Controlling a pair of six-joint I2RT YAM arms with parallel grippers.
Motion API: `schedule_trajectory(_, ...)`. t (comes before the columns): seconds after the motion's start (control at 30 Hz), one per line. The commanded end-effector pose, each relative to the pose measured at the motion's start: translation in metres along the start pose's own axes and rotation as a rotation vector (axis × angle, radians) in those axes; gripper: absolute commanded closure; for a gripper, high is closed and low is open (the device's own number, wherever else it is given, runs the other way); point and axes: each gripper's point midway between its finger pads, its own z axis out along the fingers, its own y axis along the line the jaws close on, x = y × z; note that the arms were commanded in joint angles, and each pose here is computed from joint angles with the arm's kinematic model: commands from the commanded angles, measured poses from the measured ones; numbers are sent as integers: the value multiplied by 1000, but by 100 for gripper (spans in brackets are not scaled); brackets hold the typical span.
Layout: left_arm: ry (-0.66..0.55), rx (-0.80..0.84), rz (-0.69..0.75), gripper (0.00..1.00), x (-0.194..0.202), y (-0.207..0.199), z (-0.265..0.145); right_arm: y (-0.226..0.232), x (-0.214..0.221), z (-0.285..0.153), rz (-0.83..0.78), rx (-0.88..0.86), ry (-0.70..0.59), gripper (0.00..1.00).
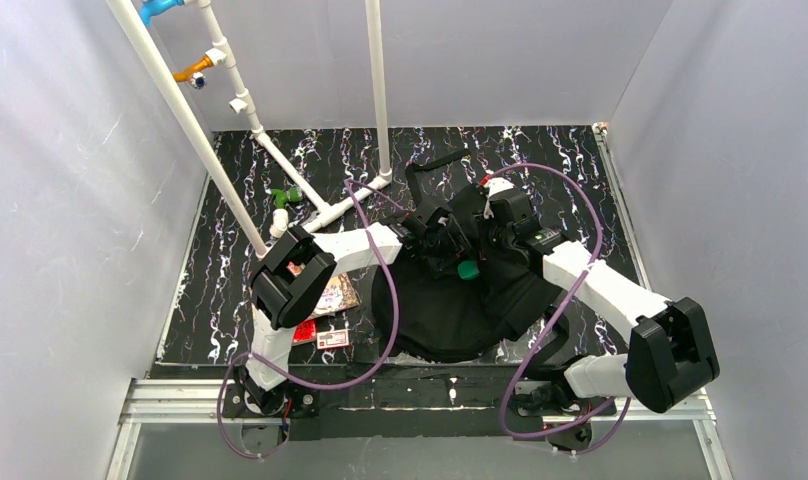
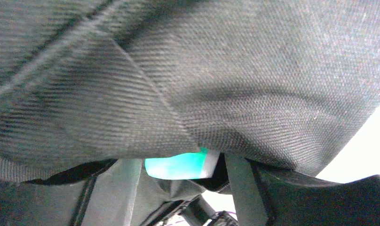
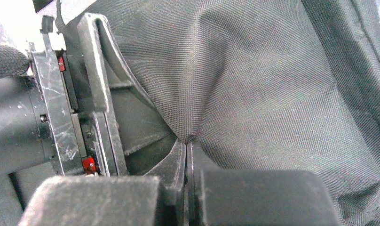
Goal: Pack the student bag
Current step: Place the book in the student bag.
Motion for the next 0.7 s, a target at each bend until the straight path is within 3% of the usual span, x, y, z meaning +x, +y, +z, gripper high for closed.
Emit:
schedule_trajectory(0.0,-35,54,-180,38,-22,-38,-13,19,-14,-8,23,-91,-66,99)
schedule_trajectory(0.2,59,159,-360,37,-17,-61,-11,16,-10,-9,11,-81,-53,99)
schedule_trajectory(0.4,68,234,-271,42,-12,-74,-33,15,-14,-15,10,-74,-67,99)
schedule_trajectory(0.5,44,222,-189,41,-9,-56,-46,10,-18,-17,-8,-54,-84,99)
schedule_trajectory(0.53,44,209,-178,45,-8,-47,-47,9,-18,-16,-12,-50,-85,99)
schedule_trajectory(0.63,78,188,-162,78,-4,-30,-45,10,-16,-12,-8,-57,-73,99)
schedule_trajectory(0.67,102,196,-157,83,-4,-32,-44,11,-16,-12,-3,-60,-70,99)
